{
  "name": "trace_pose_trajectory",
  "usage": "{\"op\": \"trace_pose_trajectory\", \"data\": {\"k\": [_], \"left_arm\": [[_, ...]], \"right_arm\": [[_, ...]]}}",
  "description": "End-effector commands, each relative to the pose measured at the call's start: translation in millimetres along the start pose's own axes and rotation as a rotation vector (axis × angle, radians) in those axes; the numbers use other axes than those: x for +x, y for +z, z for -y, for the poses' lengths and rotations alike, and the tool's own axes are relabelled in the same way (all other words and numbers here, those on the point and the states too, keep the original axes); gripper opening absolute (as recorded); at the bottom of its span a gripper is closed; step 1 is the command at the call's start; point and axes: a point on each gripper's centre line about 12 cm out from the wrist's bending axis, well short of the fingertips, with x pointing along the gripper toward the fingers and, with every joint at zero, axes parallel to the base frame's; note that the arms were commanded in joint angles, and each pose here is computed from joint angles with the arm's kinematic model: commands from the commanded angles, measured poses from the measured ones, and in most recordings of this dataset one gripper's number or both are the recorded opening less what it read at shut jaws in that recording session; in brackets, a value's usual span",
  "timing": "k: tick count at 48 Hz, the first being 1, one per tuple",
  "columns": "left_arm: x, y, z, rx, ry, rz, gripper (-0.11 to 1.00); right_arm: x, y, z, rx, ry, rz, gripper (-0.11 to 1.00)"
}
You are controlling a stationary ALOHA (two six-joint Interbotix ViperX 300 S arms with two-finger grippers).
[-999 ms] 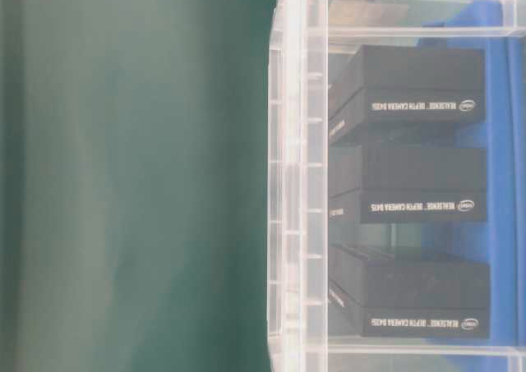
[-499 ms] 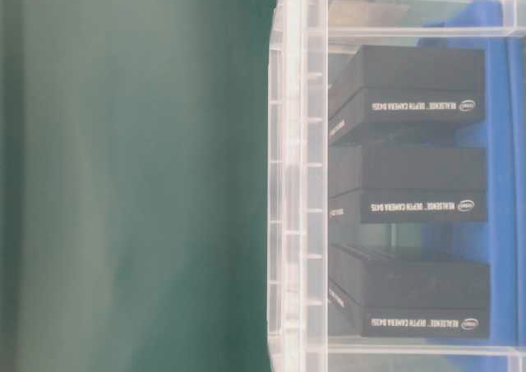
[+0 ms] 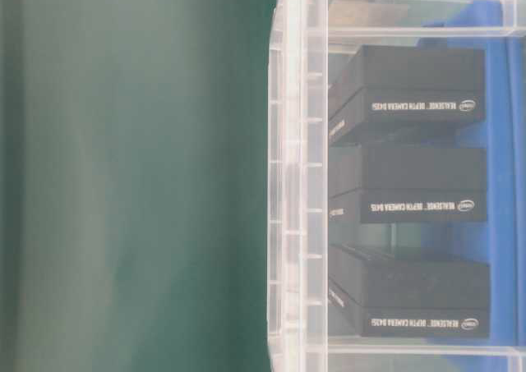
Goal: Clamp the lid of the box with both arms, then lift and open it.
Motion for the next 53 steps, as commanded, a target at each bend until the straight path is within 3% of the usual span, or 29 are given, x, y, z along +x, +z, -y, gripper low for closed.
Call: {"op": "trace_pose_trajectory", "data": {"k": [1,13,23,30,39,53], "left_arm": [[-5,8,-1,-0.001,0.004,0.023,0.01],[-2,3,0,0.023,0.003,-0.003,0.01],[-2,-3,2,0.068,-0.002,-0.050,0.01],[-2,-6,4,0.129,-0.006,-0.076,0.01],[-2,-8,5,0.201,-0.012,-0.093,0.01],[17,0,6,0.209,-0.018,-0.160,0.01]], "right_arm": [[-6,9,0,0.001,0.000,0.031,0.00],[-4,9,1,-0.014,-0.007,0.023,0.00],[-2,10,5,-0.082,-0.044,-0.007,0.00],[3,10,5,-0.138,-0.048,-0.040,0.00],[5,14,5,-0.156,-0.047,-0.047,0.00],[4,16,5,-0.158,-0.047,-0.042,0.00]]}}
